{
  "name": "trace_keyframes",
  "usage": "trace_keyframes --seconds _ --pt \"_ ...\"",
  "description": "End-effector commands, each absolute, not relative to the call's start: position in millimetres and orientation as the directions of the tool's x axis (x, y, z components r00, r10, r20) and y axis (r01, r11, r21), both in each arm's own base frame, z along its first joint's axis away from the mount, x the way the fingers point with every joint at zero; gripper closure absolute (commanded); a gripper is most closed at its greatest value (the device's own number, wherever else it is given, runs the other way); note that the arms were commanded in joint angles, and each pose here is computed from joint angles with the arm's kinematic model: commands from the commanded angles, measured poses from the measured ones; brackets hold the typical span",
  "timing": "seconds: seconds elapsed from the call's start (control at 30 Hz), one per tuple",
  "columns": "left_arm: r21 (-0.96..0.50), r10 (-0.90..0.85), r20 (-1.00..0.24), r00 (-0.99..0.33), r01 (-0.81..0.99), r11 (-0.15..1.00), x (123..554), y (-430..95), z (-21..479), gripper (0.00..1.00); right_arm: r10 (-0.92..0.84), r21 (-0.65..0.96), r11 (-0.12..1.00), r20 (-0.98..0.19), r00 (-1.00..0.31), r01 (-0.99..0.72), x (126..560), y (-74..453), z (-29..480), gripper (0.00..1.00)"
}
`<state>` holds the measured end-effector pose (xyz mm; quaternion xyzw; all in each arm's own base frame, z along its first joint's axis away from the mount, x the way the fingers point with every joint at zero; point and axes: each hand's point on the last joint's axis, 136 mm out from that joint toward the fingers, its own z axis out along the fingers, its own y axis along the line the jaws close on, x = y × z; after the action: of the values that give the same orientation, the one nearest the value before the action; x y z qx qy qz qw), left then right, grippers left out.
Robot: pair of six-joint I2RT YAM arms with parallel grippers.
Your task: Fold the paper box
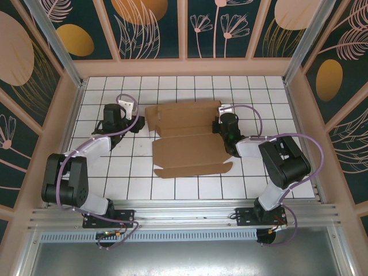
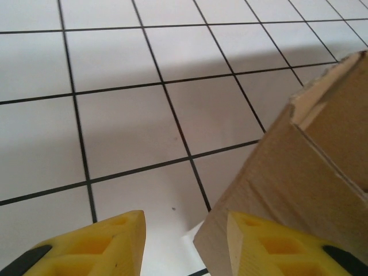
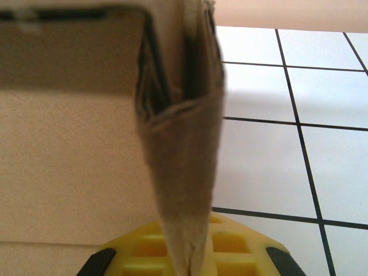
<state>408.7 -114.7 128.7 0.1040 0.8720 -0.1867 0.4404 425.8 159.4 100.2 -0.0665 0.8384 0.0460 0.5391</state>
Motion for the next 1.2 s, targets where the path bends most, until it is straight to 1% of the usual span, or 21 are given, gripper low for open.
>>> trace_keyframes --seconds 0.0,0.17,0.33,0.43,0.73,0.97,1.17 --pt "-0.211 0.075 -0.838 -0.541 0.447 0.870 405.7 -133.3 138.8 0.58 -0.050 0.024 0.985 -0.907 -0.418 -0.169 425.5 161.3 106.4 1.00" --pt "-0.201 0.101 -0.837 -0.539 0.473 0.858 403.9 -142.1 134.2 0.58 -0.046 0.029 0.985 -0.905 -0.423 -0.170 425.2 162.2 104.9 1.00" --pt "-0.173 0.175 -0.832 -0.527 0.546 0.820 400.4 -164.1 132.1 0.59 -0.046 0.030 0.985 -0.903 -0.428 -0.170 425.7 162.5 103.9 1.00" --pt "-0.171 0.189 -0.834 -0.519 0.568 0.805 398.5 -169.5 132.3 0.59 -0.046 0.032 0.984 -0.901 -0.431 -0.173 425.4 163.2 102.9 1.00" --pt "-0.128 0.201 -0.853 -0.481 0.566 0.814 406.9 -173.9 139.7 0.60 -0.048 0.034 0.983 -0.902 -0.430 -0.181 425.6 165.6 104.1 1.00" --pt "-0.071 0.261 -0.856 -0.445 0.603 0.794 412.8 -188.4 139.6 0.61 -0.050 0.031 0.983 -0.904 -0.426 -0.183 425.3 167.5 106.3 1.00" --pt "-0.014 0.270 -0.868 -0.416 0.564 0.825 421.4 -186.8 142.3 0.62 -0.061 0.019 0.982 -0.909 -0.412 -0.188 420.8 171.2 106.5 1.00"
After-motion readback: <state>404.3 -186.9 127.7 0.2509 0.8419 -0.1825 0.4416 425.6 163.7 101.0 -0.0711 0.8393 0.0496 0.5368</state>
